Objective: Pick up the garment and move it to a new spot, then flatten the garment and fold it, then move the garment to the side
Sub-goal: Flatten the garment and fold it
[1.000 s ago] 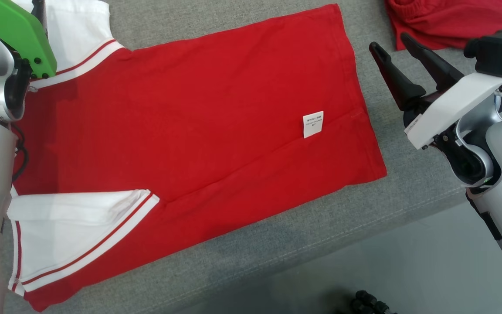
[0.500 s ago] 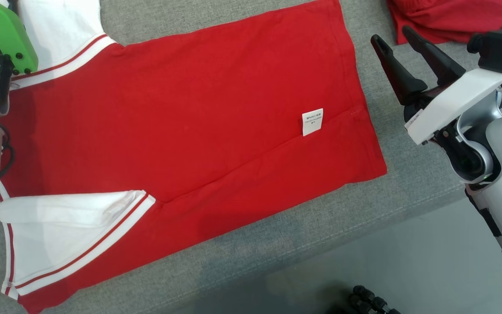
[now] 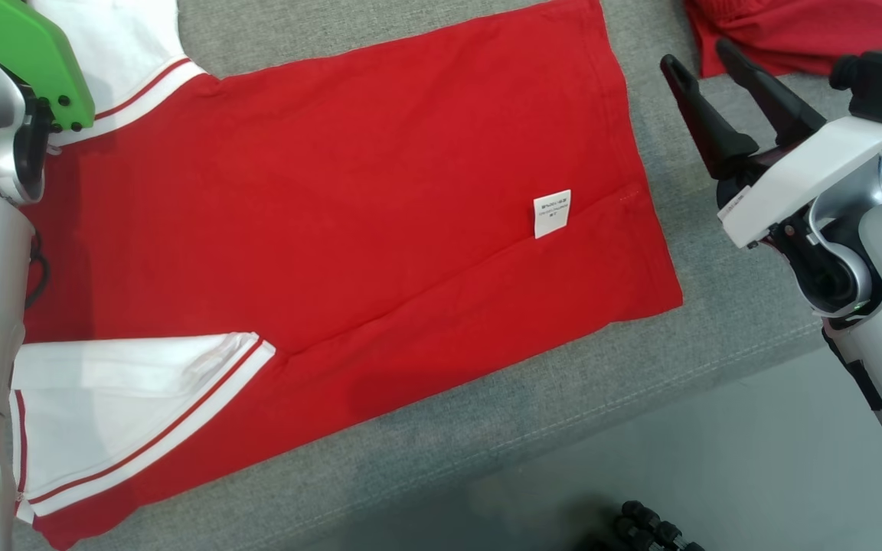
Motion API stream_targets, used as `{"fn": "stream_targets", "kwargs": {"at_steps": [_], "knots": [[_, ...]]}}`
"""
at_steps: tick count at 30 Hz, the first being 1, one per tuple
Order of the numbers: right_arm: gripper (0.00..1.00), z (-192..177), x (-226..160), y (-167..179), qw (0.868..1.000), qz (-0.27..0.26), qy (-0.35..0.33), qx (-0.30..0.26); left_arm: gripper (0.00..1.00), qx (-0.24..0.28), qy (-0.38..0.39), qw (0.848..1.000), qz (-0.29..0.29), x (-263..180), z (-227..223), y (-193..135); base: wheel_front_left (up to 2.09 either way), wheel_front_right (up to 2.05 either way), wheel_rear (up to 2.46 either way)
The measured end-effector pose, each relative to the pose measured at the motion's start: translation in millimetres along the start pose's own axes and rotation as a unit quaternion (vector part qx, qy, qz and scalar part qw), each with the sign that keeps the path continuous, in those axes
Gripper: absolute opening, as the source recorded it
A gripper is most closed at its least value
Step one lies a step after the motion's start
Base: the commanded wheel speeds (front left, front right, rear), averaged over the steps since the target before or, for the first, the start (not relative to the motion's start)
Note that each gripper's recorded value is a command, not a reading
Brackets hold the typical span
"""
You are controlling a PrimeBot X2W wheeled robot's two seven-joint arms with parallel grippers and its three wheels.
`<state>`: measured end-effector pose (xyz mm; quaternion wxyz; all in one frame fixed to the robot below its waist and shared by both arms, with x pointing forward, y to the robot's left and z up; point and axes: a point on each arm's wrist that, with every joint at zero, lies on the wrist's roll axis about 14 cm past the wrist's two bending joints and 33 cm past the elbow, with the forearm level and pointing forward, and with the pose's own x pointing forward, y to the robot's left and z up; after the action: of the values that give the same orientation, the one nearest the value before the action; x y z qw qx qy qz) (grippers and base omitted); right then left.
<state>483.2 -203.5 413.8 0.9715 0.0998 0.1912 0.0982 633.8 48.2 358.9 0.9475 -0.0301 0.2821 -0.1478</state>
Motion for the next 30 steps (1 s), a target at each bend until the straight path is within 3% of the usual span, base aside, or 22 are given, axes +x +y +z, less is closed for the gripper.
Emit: {"fn": "stream_targets", "kwargs": {"at_steps": [14,30], "knots": [[1.00,0.7,20.2,-11.1,1.000,-0.006,0.022,-0.015,0.00,0.000,-0.062,0.997,-0.053,-20.2,28.1,-24.6,0.00,0.00,0.00],[1.00,-18.3,75.3,7.8,0.995,0.019,0.095,0.022,0.00,-0.008,-0.088,0.996,-0.026,-41.9,36.4,15.9,0.00,0.00,0.00]]}}
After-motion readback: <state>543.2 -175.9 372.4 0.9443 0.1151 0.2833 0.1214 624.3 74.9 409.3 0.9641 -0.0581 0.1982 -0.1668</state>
